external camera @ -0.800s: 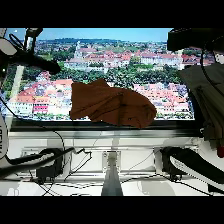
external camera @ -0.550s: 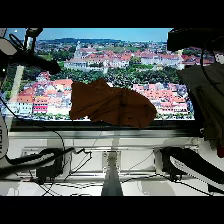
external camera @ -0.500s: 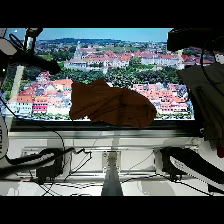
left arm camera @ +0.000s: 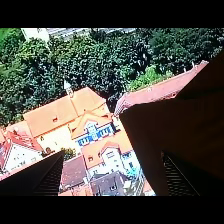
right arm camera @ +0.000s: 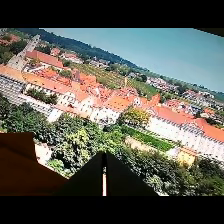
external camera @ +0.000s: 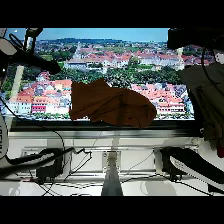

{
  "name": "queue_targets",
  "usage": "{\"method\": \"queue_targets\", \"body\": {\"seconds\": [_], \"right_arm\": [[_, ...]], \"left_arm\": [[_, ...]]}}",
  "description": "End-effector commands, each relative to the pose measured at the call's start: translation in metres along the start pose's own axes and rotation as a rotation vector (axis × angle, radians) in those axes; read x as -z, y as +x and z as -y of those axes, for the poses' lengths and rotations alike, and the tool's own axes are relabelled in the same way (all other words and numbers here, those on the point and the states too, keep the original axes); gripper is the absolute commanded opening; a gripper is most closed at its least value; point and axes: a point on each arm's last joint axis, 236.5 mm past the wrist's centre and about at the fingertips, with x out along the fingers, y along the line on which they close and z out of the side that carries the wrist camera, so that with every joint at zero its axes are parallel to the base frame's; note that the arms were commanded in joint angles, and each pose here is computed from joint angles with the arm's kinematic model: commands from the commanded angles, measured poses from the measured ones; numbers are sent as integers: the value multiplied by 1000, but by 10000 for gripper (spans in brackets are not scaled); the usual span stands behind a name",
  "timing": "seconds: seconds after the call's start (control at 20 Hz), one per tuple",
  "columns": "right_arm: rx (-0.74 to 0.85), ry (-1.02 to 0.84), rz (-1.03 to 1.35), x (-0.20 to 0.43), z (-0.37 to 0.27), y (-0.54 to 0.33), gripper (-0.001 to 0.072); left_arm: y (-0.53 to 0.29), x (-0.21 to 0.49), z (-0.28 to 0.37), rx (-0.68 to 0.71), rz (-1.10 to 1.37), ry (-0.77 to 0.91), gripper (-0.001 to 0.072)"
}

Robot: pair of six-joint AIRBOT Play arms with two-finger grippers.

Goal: Fold the clothes and pants, and hang the long-sleeved shirts on hangers.

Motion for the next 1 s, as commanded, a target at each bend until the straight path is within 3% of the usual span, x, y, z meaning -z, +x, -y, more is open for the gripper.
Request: {"method": "queue_targets", "body": {"seconds": [0.0,0.15,0.3,0.5,0.55,0.6,0.65,0.95], "right_arm": [[51,-74,-251,62,22,4,14],[55,15,-587,163,41,8,13],[-26,128,-774,255,23,10,13],[-127,415,-798,339,-35,22,19],[-134,491,-783,354,-45,30,98],[-138,562,-785,371,-54,38,347],[-140,630,-807,389,-63,44,467],[-184,905,-878,434,-102,65,466]], "left_arm": [[0,-2,2,11,8,-6,714],[0,-5,9,37,21,-17,714],[0,-5,10,41,18,-17,714],[0,2,15,59,-9,-16,714],[0,2,15,59,-9,-16,714],[0,2,15,59,-9,-16,714],[0,2,15,59,-9,-16,713],[0,2,15,59,-9,-16,714]]}}
